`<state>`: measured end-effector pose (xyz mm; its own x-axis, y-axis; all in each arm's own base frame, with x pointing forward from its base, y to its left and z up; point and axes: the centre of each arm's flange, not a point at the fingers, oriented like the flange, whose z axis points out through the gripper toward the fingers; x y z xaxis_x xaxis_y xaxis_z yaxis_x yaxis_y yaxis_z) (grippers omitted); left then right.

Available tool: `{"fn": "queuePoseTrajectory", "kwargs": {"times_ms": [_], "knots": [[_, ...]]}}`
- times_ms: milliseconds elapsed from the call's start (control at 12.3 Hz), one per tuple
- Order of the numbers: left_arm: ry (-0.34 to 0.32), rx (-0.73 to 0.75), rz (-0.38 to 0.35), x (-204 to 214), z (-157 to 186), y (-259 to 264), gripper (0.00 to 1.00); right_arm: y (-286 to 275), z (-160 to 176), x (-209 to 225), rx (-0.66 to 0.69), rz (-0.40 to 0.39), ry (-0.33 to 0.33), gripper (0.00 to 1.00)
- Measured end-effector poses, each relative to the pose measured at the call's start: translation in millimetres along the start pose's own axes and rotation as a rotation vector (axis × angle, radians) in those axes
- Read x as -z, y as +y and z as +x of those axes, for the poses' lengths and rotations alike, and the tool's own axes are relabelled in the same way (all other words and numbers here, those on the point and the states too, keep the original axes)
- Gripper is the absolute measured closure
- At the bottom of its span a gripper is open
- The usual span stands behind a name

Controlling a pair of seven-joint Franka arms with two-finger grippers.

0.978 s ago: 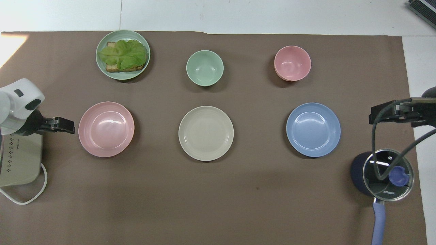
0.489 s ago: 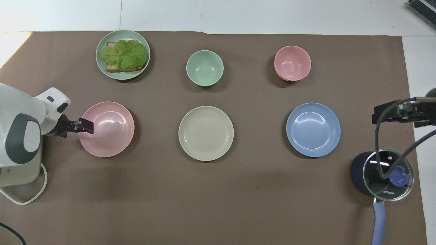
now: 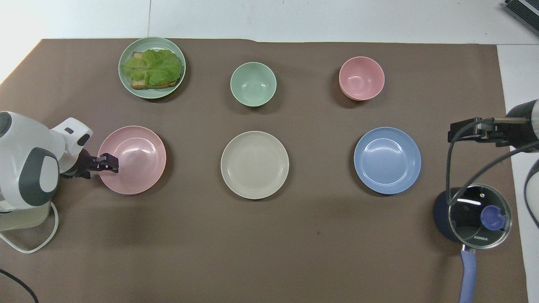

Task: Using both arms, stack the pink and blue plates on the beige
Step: 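Carry the pink plate onto the beige plate while the right gripper grasps the blue plate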

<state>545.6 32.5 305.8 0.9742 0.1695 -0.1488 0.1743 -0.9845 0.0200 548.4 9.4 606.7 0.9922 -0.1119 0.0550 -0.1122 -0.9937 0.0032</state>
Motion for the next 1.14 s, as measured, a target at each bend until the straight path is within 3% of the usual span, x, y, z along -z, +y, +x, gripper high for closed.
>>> {"fn": "queuePoseTrajectory", "kwargs": {"times_ms": [244,407,733,896,1141], "knots": [[-0.001,0.039,-0.001,-0.3,-0.1,-4.5,0.67,-0.3,0.1,-38.9,0.011,-0.003,-0.022,0.00],[-0.007,0.044,-0.003,8.7,0.0,-4.0,0.86,-0.8,5.1,-73.4,0.022,-0.003,-0.028,0.00],[-0.117,0.023,0.011,59.0,-1.8,12.6,0.94,0.7,23.7,-172.3,0.095,0.000,-0.044,0.00],[-0.165,0.048,0.006,93.9,-7.1,46.7,0.95,15.0,21.1,-227.0,0.139,0.002,-0.039,0.00],[-0.184,0.075,-0.010,113.2,-30.3,132.7,0.95,42.2,18.5,-264.9,0.192,0.004,-0.065,0.00]]}}
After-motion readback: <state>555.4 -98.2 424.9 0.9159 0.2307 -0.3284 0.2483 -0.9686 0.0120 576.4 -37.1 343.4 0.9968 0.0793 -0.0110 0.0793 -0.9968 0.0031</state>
